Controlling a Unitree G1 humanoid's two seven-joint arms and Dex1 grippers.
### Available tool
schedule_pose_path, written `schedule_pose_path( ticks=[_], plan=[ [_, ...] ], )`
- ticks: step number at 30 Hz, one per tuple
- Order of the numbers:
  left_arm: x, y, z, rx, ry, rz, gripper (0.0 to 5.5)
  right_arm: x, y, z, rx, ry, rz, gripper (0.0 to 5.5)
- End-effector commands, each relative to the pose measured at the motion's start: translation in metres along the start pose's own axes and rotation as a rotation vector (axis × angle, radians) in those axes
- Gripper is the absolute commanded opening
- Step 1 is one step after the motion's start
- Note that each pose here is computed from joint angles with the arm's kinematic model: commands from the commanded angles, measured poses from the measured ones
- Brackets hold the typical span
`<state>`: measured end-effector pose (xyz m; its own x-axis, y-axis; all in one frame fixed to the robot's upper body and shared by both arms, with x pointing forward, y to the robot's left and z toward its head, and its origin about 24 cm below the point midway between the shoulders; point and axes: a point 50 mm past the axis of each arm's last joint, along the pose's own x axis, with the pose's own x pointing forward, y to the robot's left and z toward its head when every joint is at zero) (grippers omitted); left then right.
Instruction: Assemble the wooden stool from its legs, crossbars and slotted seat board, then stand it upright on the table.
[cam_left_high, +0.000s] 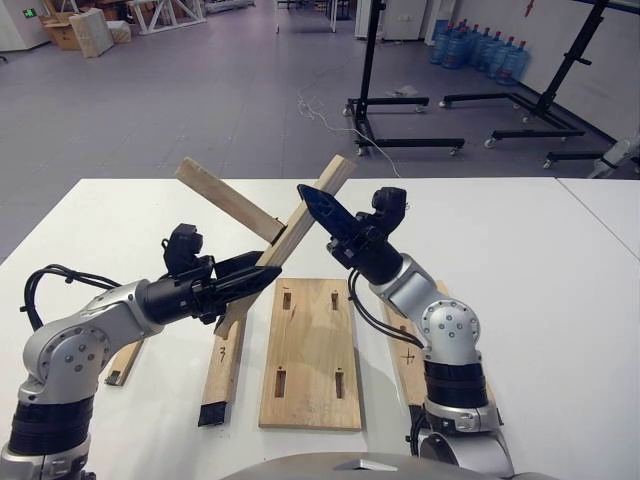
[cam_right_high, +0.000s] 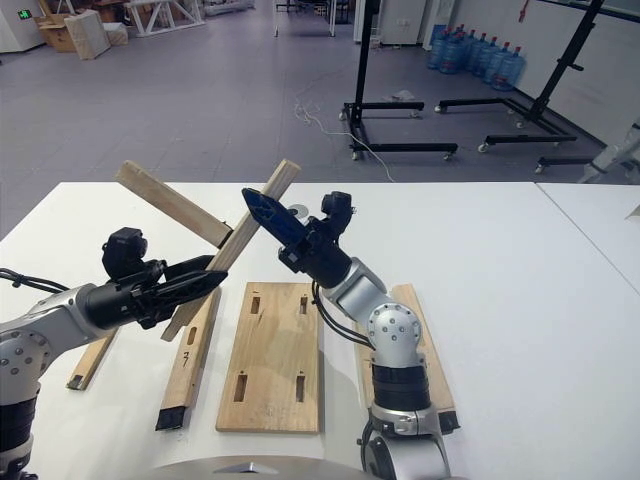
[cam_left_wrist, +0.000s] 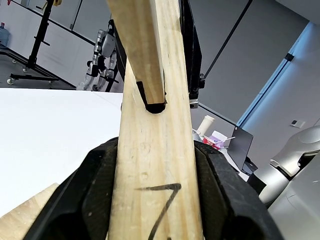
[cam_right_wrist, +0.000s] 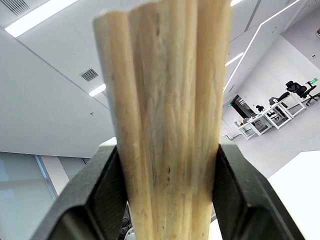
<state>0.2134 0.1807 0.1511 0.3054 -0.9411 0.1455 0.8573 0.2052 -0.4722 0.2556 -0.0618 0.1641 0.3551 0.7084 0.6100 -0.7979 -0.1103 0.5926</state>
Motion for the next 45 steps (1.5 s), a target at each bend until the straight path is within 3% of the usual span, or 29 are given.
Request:
schedule_pose_path(
  ticks=[1, 5, 6, 13, 17, 20, 23, 29, 34, 45],
  plan=[
    [-0.001, 0.003, -0.007, -0.012, -0.002, 0.046, 2.04, 0.004, 0.005, 0.006, -0.043, 0.007, 0.042, 2.09],
    [0.001, 0.002, -0.012, -0.026, -0.060, 0.063, 2.04, 0.002, 0.005, 0.005, -0.108, 0.073, 0.037, 2.09],
    [0.002, 0.002, -0.013, -0.029, -0.070, 0.069, 2.41, 0.000, 0.004, 0.006, -0.120, 0.081, 0.032, 2.09],
    [0.004, -0.003, -0.041, -0.098, -0.175, 0.158, 3.42, -0.008, 0.002, 0.029, -0.257, 0.115, -0.009, 2.08],
    [-0.003, -0.008, -0.061, -0.123, -0.240, 0.257, 4.08, 0.006, -0.004, 0.077, -0.521, 0.009, -0.131, 2.07],
    [-0.004, -0.012, -0.066, -0.099, -0.287, 0.305, 4.40, 0.009, -0.009, 0.092, -0.794, 0.120, -0.141, 2.07],
    [-0.003, -0.020, -0.065, -0.051, -0.329, 0.292, 4.50, 0.001, -0.017, 0.100, -0.914, 0.241, -0.121, 2.07],
    [0.003, -0.028, -0.059, 0.041, -0.384, 0.370, 4.50, -0.023, -0.022, 0.105, -0.840, 0.421, 0.015, 2.07],
    [0.007, -0.026, -0.054, 0.127, -0.436, 0.528, 4.50, -0.025, -0.034, 0.092, -0.775, 0.478, 0.080, 2.07],
    [-0.036, -0.007, -0.036, 0.291, -0.532, 0.986, 4.50, -0.042, -0.036, 0.080, -0.707, 0.532, 0.109, 2.07]
  ],
)
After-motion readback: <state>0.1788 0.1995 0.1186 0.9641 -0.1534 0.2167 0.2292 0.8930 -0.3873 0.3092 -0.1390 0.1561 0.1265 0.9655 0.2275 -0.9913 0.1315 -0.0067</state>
